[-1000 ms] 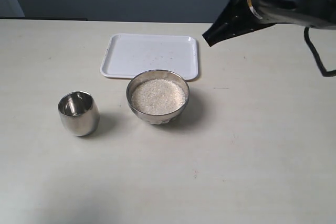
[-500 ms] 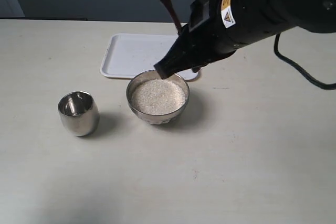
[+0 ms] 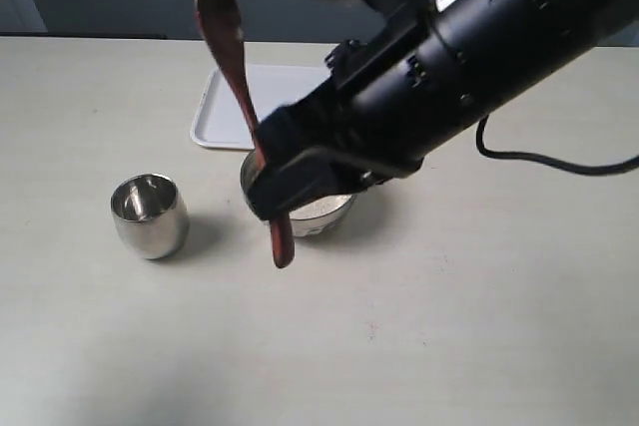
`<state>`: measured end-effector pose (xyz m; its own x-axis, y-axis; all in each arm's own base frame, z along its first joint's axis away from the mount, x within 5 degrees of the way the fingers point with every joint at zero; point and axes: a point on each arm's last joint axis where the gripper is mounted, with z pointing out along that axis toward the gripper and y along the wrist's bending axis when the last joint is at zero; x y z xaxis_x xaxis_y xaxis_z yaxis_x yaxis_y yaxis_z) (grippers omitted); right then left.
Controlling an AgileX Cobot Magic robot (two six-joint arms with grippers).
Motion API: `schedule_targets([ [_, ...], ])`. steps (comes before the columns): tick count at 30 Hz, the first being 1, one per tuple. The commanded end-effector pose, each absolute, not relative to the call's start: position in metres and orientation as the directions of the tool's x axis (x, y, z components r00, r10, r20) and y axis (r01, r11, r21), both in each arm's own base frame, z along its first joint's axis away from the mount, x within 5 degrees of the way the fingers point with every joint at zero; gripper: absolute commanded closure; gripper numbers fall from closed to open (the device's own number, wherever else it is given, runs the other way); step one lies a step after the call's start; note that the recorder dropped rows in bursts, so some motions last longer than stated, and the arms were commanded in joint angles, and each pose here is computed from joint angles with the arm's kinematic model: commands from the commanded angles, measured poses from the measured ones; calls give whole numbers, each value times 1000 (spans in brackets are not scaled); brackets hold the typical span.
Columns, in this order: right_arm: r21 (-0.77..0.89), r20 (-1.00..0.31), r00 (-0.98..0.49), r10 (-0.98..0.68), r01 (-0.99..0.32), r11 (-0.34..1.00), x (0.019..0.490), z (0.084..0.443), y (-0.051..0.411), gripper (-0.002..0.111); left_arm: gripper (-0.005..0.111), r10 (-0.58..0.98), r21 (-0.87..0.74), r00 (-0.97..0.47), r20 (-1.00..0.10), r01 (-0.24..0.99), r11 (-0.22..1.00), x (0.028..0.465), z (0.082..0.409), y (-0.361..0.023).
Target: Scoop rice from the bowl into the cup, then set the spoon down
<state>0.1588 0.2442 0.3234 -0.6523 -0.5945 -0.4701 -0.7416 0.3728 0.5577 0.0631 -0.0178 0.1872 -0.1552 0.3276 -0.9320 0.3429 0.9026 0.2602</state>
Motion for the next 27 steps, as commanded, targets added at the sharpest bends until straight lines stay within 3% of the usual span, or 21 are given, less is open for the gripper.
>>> schedule_targets([
  [1,740,-407,-745,-529,-608,287,182,332,222,109,106,319,253,-145,-936,350,902,63,187,-19],
  [5,833,-337,-851,-403,-469,294,212,322,216,109,106,319,253,-145,-936,350,902,63,187,-19],
  [10,946,-154,-939,-308,-230,230,225,294,230,109,106,319,253,-145,-936,350,902,63,187,-19],
  [19,994,38,-961,-274,7,113,224,269,268,109,106,319,253,-145,-936,350,902,63,187,-19],
  [27,997,-64,-934,-352,-75,19,194,278,293,109,106,319,253,-143,-937,350,902,63,187,-19],
])
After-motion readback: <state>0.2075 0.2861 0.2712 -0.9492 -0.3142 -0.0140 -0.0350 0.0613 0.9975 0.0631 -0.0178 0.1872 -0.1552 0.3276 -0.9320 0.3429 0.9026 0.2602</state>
